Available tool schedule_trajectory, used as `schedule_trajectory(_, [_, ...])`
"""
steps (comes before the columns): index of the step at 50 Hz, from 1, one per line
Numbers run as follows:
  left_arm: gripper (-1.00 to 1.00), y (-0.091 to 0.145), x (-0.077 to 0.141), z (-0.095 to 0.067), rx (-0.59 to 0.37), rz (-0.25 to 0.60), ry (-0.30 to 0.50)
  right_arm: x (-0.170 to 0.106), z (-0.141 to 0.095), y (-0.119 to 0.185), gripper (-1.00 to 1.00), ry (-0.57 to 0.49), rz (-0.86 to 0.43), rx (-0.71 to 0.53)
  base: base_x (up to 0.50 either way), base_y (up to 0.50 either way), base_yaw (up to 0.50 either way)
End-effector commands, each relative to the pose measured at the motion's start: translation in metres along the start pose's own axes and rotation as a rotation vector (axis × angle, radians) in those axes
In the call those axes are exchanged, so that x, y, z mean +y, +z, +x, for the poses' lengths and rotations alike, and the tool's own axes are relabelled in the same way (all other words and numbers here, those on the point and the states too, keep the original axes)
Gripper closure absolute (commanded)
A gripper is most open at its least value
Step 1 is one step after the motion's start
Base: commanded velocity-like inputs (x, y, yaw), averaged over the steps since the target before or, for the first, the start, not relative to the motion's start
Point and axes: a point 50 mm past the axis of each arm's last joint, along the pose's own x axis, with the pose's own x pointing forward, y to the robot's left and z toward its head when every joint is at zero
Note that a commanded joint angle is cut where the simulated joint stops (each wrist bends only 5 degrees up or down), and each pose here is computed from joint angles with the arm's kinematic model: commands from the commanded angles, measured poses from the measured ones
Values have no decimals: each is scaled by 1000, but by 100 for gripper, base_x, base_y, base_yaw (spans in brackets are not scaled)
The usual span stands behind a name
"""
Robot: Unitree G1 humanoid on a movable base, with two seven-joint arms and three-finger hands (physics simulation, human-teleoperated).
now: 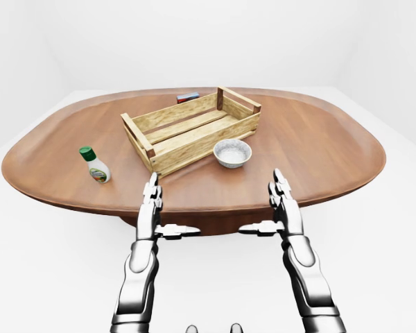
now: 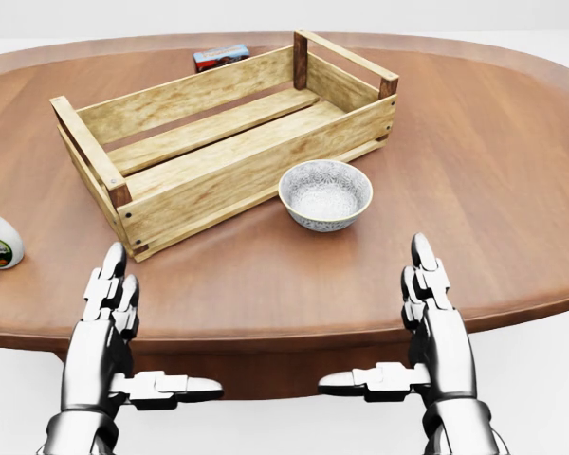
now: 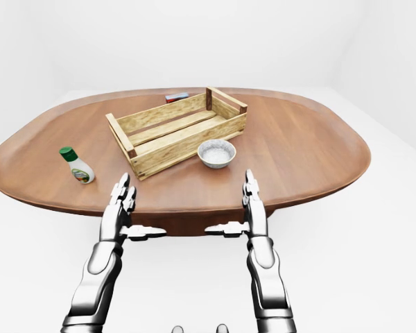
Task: Pick up the salad dressing and put it in the tray.
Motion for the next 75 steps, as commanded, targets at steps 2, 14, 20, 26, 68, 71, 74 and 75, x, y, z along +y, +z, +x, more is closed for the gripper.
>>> schedule_trajectory(2, [-100,9,15,-1,-19,5,20,-17,-4,16,-100,-30,-8,-39,0,0,0])
schedule_trajectory(14, [-100,85,59,-16,-306,-2,131,-56,-37,107,-100,-98,-64,-410,0,0,0])
schedule_trajectory(20, [-100,126,90,-34,-482,45,215,-82,-77,162,-100,-184,-199,-660,0,0,0])
schedule_trajectory(26, [-100,158,119,-56,-616,104,302,-100,-106,188,-100,-252,-310,-772,0,0,0])
schedule_trajectory(68, [-100,209,177,-117,-825,185,501,-102,-102,186,-100,-341,-596,-650,0,31,0])
schedule_trajectory(71, [-100,211,177,-118,-834,186,503,-102,-103,184,-100,-321,-588,-644,9,50,0])
schedule_trajectory(74, [-100,210,176,-118,-832,188,501,-99,-102,182,-100,-296,-597,-630,28,49,0])
schedule_trajectory(75, [-100,210,176,-118,-832,188,501,-99,-102,183,-100,-290,-598,-631,37,43,0])
